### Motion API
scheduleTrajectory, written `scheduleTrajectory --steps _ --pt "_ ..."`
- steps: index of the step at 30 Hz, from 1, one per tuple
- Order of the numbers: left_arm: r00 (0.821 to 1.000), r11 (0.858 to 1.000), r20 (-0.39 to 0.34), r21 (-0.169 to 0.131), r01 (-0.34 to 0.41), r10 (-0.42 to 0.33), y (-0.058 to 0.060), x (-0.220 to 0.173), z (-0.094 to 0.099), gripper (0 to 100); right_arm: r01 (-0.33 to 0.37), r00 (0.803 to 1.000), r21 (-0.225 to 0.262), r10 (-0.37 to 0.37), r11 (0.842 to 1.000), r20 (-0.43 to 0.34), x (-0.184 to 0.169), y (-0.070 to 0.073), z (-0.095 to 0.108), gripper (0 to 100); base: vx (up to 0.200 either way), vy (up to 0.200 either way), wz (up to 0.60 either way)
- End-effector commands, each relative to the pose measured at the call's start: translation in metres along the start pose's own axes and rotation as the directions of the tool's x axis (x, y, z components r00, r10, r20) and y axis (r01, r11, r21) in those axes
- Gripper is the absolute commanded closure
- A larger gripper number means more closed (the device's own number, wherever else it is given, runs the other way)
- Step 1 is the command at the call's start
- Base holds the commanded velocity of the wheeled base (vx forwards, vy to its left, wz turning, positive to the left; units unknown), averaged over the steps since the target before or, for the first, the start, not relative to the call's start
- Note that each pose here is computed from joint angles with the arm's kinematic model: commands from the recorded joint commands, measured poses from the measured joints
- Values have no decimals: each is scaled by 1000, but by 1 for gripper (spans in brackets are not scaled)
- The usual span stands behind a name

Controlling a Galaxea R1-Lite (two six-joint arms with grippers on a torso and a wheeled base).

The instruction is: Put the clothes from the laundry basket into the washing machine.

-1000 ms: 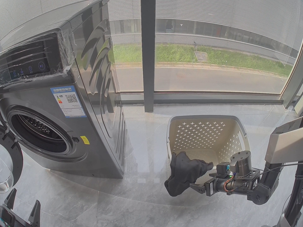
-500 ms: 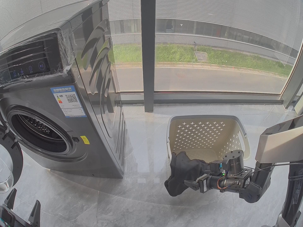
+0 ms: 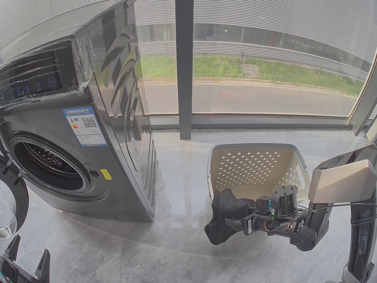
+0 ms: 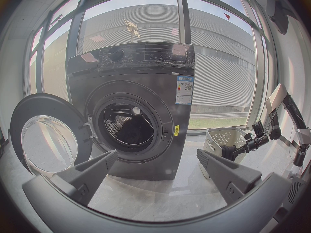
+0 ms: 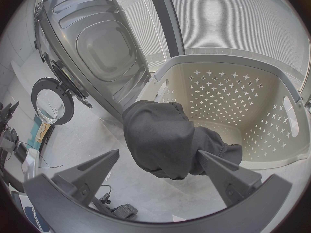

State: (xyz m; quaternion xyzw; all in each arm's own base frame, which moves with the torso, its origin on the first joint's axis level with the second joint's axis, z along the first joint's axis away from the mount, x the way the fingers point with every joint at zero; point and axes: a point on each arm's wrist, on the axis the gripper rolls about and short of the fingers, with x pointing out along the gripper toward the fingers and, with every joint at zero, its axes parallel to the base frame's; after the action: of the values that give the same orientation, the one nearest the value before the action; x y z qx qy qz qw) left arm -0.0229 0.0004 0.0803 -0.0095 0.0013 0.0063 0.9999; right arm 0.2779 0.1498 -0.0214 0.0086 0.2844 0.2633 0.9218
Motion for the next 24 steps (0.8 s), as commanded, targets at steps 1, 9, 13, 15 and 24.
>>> scheduleTrajectory --steps 1,9,13,15,24 --pt "1000 1000 3 -1 -1 1 0 0 -4 0 2 1000 2 -2 1000 -16 5 -2 -7 100 0 0 0" --pt "1000 1000 3 0 -1 1 0 0 -4 0 -12 1000 1 12 1000 -4 5 0 -6 100 0 0 0" --pt "1000 1000 3 0 -1 1 0 0 -4 0 -12 1000 -1 12 1000 18 3 -1 -5 100 0 0 0" --pt "1000 1000 3 0 -1 1 0 0 -4 0 -14 1000 -2 14 1000 22 -1 -1 -5 100 0 0 0" --pt "1000 1000 3 0 -1 1 0 0 -4 0 -50 994 -10 51 999 93 -47 10 13 100 0 0 0"
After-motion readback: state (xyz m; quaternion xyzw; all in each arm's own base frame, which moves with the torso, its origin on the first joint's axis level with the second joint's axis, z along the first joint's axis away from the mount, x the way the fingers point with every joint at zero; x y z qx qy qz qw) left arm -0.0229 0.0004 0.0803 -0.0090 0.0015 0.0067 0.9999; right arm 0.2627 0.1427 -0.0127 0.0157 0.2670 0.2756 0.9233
